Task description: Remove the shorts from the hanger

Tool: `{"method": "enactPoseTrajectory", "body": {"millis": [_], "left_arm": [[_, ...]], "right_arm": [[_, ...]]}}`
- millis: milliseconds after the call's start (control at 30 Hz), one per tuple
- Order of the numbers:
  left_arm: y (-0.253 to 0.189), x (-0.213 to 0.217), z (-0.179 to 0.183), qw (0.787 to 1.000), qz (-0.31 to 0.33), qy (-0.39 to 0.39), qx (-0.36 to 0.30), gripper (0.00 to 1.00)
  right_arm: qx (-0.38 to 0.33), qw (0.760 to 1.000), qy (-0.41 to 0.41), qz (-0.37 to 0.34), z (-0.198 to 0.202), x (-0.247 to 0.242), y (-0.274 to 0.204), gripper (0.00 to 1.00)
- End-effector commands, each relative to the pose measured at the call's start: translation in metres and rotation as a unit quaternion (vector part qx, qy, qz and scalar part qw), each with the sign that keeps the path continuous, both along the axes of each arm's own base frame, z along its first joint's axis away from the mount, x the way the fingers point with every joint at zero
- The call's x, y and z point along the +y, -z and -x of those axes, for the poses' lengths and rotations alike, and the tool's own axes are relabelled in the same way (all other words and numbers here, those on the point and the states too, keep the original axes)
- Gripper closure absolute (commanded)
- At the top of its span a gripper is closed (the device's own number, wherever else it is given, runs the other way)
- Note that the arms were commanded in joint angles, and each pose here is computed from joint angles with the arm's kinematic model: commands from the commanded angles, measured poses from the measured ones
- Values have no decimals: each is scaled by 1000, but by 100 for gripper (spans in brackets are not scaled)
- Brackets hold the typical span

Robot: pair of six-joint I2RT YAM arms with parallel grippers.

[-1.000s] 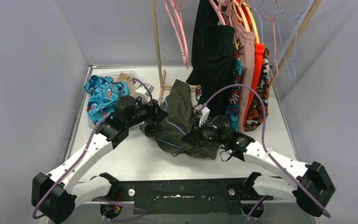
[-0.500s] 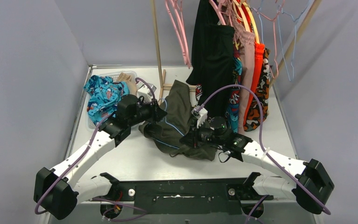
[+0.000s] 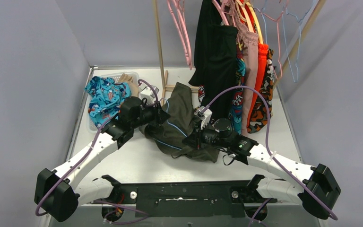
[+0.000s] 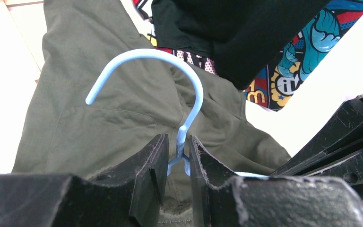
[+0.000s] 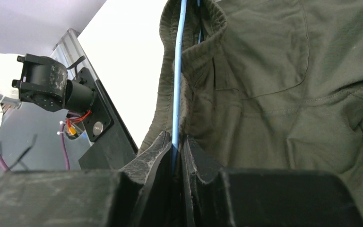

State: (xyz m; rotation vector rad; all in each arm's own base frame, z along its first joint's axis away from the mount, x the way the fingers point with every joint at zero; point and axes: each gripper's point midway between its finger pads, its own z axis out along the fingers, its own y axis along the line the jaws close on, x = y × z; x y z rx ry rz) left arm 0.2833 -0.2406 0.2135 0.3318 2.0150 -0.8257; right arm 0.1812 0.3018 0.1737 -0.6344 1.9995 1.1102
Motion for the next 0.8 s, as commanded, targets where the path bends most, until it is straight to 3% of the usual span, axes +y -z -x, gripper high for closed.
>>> {"method": "enactPoseTrajectory", "body": {"millis": [0,333,433,500,533,633,767], "left_arm": [[-21,-3,-9,999,28,-12,-36,78],[-19,-4,-11,999,31,-13,-33,78],[-16,0,-12,999,25,-21,-35,87],[-18,4,-13,998,25,-32,-39,100],[-21,6,-13,998,29,-39,-42,100],[-28,13,-15,996,30,-61,-52,100],[-36,26,-17,994,5,-79,-74,100]], "right_arm": [[-56,996,-17,-69,-3,14,-53,100],[-51,996,-27,-67,0,16,-50,100],[-51,996,-31,-68,2,16,-50,100],[-49,996,-34,-67,3,16,-48,100],[-48,996,-35,-66,3,17,-48,98],[-42,997,-33,-59,2,17,-47,84],[-36,998,-18,-48,-3,15,-54,53]]}}
